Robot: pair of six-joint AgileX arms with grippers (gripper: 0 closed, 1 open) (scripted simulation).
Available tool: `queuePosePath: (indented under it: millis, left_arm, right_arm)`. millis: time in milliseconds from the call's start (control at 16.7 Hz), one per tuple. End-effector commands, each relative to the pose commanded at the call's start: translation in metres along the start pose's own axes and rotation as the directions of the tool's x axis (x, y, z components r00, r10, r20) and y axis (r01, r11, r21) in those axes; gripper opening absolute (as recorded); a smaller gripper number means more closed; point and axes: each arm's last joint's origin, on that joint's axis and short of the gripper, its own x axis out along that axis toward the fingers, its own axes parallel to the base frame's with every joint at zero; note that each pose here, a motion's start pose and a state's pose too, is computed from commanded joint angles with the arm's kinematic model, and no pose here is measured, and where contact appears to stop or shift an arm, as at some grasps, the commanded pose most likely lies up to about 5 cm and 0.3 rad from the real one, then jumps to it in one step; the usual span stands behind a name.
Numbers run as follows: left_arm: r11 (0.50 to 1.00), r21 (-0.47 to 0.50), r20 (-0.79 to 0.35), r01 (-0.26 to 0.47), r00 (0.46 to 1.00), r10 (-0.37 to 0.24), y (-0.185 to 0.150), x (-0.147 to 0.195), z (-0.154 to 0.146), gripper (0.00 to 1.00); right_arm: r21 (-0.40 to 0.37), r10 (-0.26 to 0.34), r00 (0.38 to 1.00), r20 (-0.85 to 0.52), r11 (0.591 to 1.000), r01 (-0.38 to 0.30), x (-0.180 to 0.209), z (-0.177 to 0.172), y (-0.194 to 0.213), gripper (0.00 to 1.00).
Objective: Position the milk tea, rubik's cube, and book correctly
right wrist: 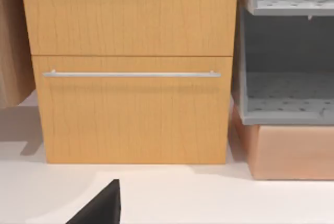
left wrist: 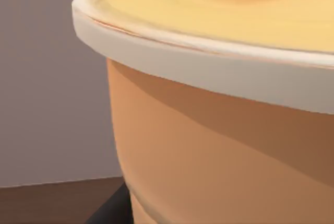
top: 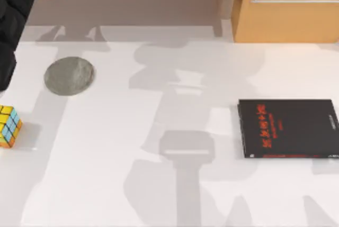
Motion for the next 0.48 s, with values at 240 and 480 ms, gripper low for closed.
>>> queuePosePath:
  millis: [240, 480]
  left_arm:
    - [1.000, -0.005, 0.010, 0.014, 1.000, -0.014, -0.025, -0.014, -0.030, 0.00]
    - [0.999, -0.027, -0.071, -0.045, 0.997, 0.043, -0.031, -0.031, -0.073, 0.00]
  right_arm:
    - [0.000, 0.000, 1.000, 0.000, 1.000, 0.000, 0.000, 0.000, 0.000, 1.00]
    - [0.000, 0.000, 1.000, 0.000, 1.000, 0.000, 0.000, 0.000, 0.000, 1.00]
